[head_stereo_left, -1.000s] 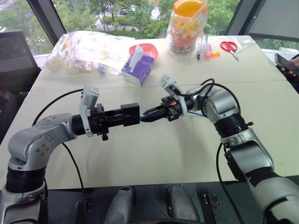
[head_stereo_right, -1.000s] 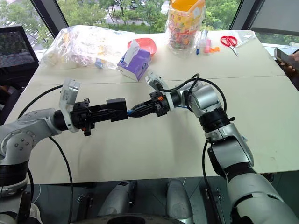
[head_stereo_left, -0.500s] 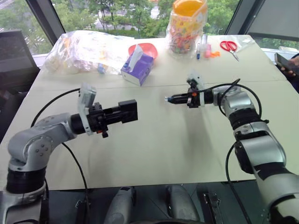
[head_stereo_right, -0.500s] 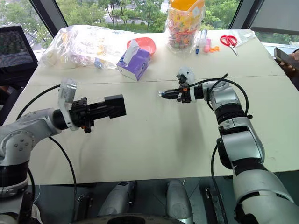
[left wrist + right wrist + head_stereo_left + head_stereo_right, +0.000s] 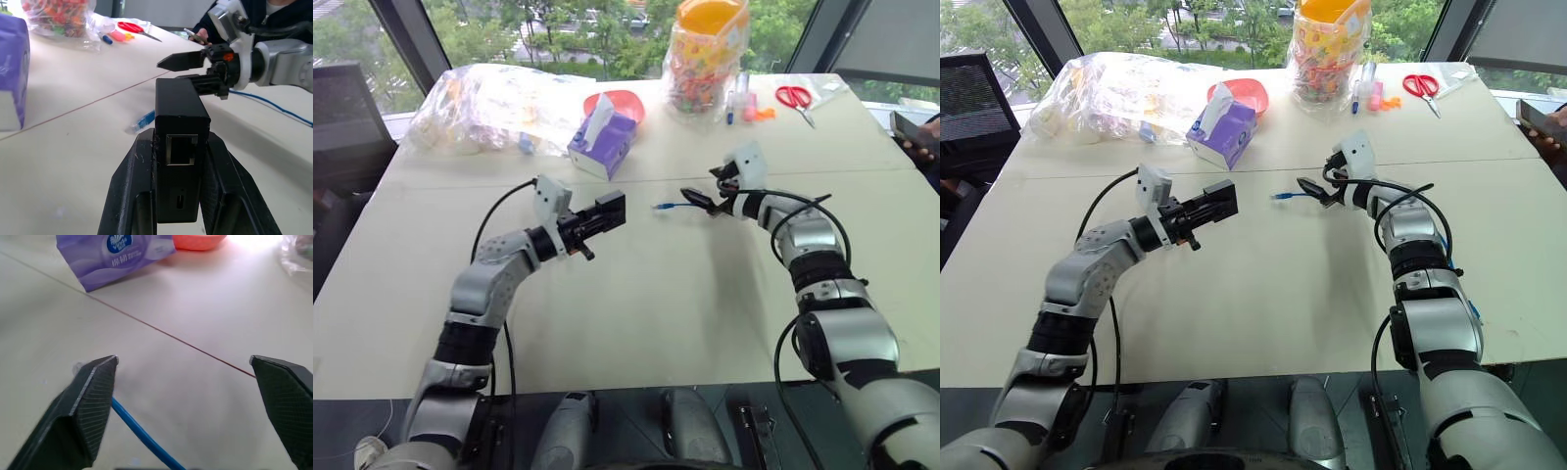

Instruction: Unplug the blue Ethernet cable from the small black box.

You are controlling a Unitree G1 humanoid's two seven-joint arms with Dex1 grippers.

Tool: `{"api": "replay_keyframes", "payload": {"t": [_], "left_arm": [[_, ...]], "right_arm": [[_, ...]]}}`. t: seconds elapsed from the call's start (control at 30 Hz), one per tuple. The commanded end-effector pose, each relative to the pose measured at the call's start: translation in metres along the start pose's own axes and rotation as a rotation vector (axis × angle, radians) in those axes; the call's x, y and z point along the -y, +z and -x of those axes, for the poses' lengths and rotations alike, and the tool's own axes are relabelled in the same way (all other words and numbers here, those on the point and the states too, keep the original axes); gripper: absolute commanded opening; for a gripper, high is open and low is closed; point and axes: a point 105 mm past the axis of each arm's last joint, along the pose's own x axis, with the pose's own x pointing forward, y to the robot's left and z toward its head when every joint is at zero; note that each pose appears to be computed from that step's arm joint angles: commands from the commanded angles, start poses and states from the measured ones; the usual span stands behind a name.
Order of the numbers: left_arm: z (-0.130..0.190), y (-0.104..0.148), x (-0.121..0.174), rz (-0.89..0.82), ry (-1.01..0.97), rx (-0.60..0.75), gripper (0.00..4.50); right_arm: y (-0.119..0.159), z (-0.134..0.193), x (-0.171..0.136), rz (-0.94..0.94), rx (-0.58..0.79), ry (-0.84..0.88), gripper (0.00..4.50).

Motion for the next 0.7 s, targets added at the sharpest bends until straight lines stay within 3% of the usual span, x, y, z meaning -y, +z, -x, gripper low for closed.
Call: {"api": "replay_keyframes", "payload": {"t": [0.03,0.27,0.33,0.57,0.6,0.7], "left_arm": [[-0.014,-0.003,-0.001,-0.067,0.007,0.004,0.51],[-0.014,-0.032,-0.008,-0.087,0.029,-0.054,0.51],[-0.012,-0.038,-0.010,-0.080,0.035,-0.058,1.59],[-0.010,-0.041,-0.013,-0.051,0.052,-0.035,4.31],[-0.007,-0.043,-0.014,-0.065,0.058,-0.044,4.49],[0.006,-0.041,-0.018,-0.087,0.070,-0.059,4.49]], "right_arm": [[0.028,0.013,-0.007,-0.060,0.115,0.032,4.43],[0.027,0.041,-0.047,-0.175,0.136,0.161,4.43],[0.024,0.046,-0.058,-0.195,0.129,0.177,4.50],[0.007,0.061,-0.084,-0.247,0.073,0.227,4.50],[-0.003,0.064,-0.089,-0.246,0.039,0.246,4.50],[-0.017,0.072,-0.095,-0.251,-0.015,0.286,4.50]]}}
